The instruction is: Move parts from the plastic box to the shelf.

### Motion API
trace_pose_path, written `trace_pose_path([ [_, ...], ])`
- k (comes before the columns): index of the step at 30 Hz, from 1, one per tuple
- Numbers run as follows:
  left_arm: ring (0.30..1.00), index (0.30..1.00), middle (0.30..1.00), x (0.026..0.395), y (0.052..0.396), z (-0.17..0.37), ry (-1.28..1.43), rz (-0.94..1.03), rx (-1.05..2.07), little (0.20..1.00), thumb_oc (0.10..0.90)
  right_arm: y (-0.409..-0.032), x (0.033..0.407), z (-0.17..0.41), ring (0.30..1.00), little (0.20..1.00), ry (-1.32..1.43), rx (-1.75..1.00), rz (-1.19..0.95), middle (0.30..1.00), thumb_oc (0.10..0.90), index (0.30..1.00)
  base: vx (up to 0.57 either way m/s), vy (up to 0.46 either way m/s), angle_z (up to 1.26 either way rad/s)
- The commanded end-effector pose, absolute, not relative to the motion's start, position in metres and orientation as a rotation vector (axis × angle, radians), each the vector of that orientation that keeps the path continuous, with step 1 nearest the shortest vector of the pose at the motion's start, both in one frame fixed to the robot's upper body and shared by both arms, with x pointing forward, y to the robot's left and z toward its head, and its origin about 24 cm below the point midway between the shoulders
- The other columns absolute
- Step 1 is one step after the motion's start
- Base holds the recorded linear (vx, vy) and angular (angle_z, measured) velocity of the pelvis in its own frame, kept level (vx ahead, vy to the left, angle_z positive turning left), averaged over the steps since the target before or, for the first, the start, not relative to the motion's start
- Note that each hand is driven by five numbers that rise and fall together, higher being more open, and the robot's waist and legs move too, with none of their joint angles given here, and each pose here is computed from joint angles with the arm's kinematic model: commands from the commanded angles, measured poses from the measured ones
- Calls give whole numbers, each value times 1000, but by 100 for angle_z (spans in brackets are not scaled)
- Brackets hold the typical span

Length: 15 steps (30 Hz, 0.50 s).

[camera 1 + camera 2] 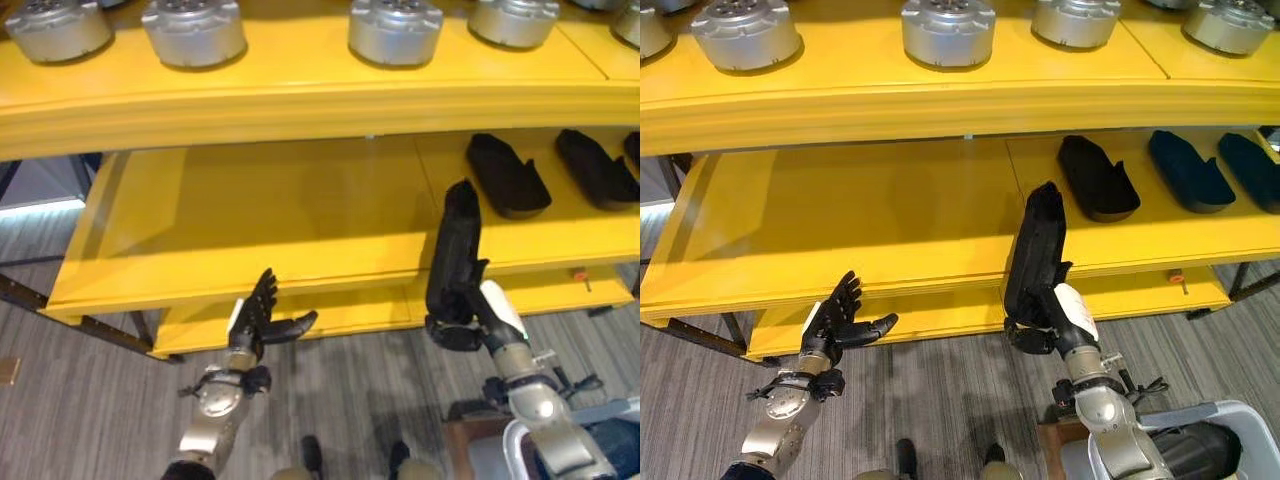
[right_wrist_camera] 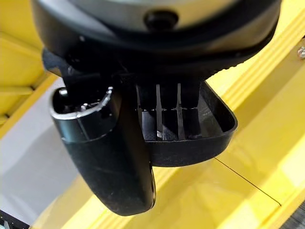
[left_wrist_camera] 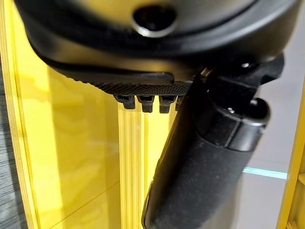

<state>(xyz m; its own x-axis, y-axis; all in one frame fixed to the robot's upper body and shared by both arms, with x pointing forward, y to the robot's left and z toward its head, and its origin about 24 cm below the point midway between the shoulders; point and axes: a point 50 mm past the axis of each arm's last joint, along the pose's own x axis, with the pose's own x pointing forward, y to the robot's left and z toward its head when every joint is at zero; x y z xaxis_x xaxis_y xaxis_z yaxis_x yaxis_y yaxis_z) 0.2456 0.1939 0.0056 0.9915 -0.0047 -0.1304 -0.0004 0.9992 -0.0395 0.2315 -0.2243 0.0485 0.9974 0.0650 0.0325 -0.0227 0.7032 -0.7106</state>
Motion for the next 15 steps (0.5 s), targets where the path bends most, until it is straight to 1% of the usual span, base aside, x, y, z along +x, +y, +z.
trace_pose_path([
  [1, 1000, 1000, 1000, 253, 196, 38, -52, -38, -3, 1000, 900, -209, 244, 91, 300, 300, -320, -769, 29, 300, 400, 300, 75, 76, -10],
  [5, 1000, 1000, 1000, 252, 199, 37, -48, -40, 10, 1000, 900, -209, 243, 91, 300, 300, -321, -761, 29, 300, 400, 300, 105, -35, 2],
  [11, 1000, 1000, 1000, 248, 209, 35, -43, 4, 17, 1000, 900, -207, 242, 95, 300, 300, -347, -771, 20, 300, 400, 300, 158, -205, 9],
  [13, 1000, 1000, 1000, 247, 210, 32, -34, 9, 17, 1000, 900, -210, 240, 94, 300, 300, -338, -772, 14, 300, 400, 300, 132, -184, 43],
  [15, 1000, 1000, 1000, 243, 208, 28, -18, 11, -7, 1000, 900, -212, 240, 94, 300, 300, -329, -766, 21, 300, 400, 300, 222, -346, 72],
])
